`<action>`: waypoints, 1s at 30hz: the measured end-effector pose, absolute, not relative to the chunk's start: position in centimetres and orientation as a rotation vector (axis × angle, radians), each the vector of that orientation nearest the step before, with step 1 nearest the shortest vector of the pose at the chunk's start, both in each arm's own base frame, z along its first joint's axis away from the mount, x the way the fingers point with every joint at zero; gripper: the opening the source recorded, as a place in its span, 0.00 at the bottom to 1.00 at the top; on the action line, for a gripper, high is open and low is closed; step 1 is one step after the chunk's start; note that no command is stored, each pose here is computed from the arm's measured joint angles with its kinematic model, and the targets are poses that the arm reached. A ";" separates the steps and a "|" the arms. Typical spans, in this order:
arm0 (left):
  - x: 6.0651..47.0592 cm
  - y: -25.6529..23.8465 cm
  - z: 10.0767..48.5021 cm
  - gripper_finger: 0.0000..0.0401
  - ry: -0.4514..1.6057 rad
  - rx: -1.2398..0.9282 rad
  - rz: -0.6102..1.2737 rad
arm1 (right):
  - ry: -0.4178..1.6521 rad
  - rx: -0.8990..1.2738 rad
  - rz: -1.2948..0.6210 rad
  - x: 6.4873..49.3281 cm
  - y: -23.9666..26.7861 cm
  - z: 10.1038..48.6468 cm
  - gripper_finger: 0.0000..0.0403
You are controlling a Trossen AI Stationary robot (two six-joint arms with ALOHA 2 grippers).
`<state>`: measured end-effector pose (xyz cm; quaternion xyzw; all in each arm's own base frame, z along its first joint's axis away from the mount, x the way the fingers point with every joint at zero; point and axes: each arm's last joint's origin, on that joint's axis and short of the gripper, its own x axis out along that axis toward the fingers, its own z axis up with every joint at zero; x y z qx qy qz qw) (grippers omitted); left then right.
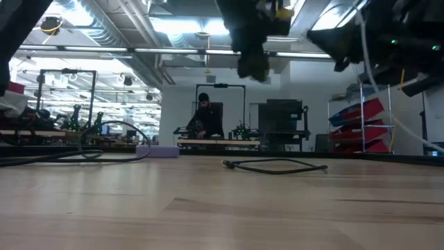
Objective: Insert USB
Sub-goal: Insert the white usb cable into the green charger adapter
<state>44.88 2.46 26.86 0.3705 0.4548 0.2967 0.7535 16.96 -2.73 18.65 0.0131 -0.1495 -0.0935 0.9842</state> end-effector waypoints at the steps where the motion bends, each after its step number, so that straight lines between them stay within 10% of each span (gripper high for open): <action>1: 44.5 2.8 26.9 0.31 0.981 0.785 0.653 | -0.300 0.051 -0.204 17.0 -3.1 18.5 0.00; 30: 31.6 2.8 25.3 0.31 0.018 0.685 0.773 | -0.316 0.166 -0.166 29.9 -5.9 25.3 0.00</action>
